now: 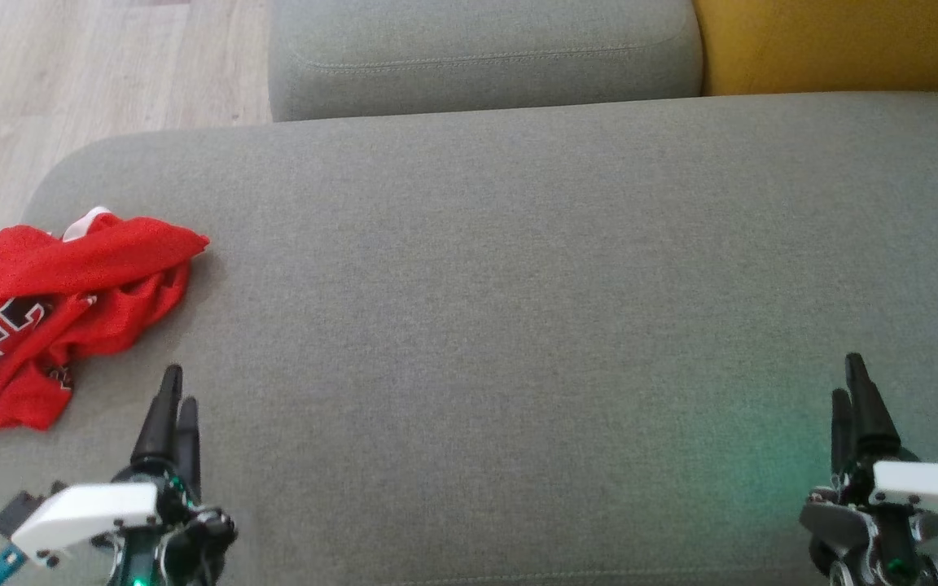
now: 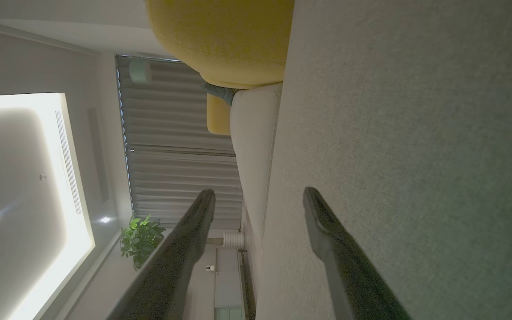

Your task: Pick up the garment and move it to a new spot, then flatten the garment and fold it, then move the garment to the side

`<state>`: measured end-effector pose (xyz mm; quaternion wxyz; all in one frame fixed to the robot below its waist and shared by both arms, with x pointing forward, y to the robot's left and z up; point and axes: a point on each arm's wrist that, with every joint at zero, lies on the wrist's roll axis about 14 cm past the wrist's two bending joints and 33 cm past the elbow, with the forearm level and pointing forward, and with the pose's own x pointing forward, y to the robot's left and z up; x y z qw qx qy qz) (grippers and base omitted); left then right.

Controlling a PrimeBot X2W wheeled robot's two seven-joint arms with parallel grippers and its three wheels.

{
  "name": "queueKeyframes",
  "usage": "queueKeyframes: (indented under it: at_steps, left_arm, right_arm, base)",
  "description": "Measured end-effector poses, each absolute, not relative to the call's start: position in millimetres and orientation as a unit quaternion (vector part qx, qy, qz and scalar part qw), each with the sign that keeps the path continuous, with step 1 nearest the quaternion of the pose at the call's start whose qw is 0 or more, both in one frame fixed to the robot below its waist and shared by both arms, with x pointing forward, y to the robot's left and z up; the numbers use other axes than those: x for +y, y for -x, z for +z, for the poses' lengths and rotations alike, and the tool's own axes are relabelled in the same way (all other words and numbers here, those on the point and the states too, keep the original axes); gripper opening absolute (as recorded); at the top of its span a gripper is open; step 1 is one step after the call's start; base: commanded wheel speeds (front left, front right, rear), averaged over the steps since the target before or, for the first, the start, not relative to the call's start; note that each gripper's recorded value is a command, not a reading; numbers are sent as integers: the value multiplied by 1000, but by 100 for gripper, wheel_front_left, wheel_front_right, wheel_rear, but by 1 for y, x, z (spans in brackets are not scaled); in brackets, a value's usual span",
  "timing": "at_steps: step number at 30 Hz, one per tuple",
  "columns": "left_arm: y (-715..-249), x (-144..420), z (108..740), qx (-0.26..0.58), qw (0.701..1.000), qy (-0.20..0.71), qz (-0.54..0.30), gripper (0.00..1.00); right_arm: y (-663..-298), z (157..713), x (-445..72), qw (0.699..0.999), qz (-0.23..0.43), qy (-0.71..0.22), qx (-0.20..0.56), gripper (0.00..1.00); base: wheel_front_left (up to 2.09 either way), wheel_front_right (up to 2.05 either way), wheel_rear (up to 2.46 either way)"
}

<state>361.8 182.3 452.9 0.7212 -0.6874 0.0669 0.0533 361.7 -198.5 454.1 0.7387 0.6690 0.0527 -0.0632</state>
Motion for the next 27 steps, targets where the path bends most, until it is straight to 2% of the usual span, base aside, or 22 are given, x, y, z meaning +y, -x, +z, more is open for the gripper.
queueKeyframes:
  at_steps: [19,27]
  left_arm:
    - [-375,178,482,39,809,586,15,100]
    - [-376,178,492,26,845,534,3,100]
  right_arm:
    - [-375,478,-195,839,-25,-542,42,100]
    - [-375,484,-187,871,-4,-488,45,100]
  base:
    - [0,0,0]
    - [0,0,0]
